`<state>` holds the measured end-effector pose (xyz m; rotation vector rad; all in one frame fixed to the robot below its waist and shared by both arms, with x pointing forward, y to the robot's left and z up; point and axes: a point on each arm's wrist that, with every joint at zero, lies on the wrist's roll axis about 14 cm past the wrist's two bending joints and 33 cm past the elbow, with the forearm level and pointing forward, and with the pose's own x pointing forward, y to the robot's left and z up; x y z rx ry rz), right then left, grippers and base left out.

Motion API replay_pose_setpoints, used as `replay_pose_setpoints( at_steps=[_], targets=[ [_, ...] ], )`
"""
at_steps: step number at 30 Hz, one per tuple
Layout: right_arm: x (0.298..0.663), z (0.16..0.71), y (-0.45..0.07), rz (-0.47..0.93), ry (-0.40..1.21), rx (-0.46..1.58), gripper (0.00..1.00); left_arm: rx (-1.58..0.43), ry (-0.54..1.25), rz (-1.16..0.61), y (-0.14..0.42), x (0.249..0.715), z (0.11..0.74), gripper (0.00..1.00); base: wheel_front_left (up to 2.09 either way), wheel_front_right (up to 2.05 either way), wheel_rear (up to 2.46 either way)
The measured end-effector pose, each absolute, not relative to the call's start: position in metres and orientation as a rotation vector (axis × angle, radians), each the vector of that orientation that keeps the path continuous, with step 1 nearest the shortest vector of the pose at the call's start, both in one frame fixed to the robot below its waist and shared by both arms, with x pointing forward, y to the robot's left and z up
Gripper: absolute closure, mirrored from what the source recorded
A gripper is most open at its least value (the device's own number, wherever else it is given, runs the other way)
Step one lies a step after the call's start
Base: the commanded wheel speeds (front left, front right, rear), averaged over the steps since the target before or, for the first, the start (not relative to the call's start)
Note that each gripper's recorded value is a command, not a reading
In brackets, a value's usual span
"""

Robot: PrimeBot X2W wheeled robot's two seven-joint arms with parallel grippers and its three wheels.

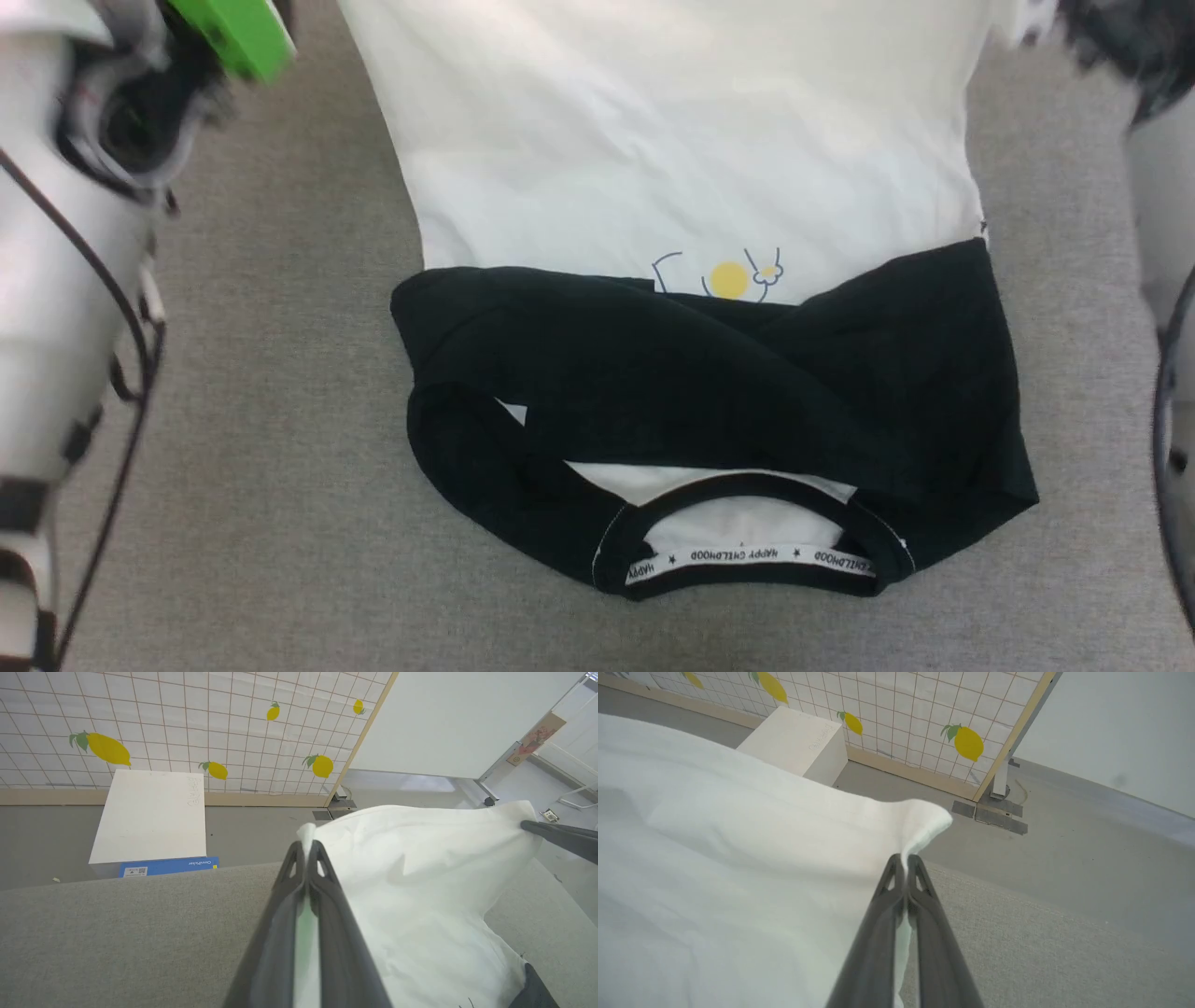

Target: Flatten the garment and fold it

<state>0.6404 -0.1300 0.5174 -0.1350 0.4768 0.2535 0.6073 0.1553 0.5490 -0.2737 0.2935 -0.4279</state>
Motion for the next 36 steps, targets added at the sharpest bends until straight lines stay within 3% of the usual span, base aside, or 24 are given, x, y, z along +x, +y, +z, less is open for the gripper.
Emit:
replay_pose_setpoints(
  at_steps=[20,36],
  targets=[
    [0.477,0.509,-0.152,0.309,0.505,0.076,1.00,-0.483,0.202,-0.487,0.138,0.445,0.556,1.00,0.00,0.00,0.00],
    [0.406,0.468,-0.180,0.218,0.607,0.189,1.00,-0.700,0.348,-0.386,0.130,0.369,0.485,1.00,0.00,0.00,0.00]
  ],
)
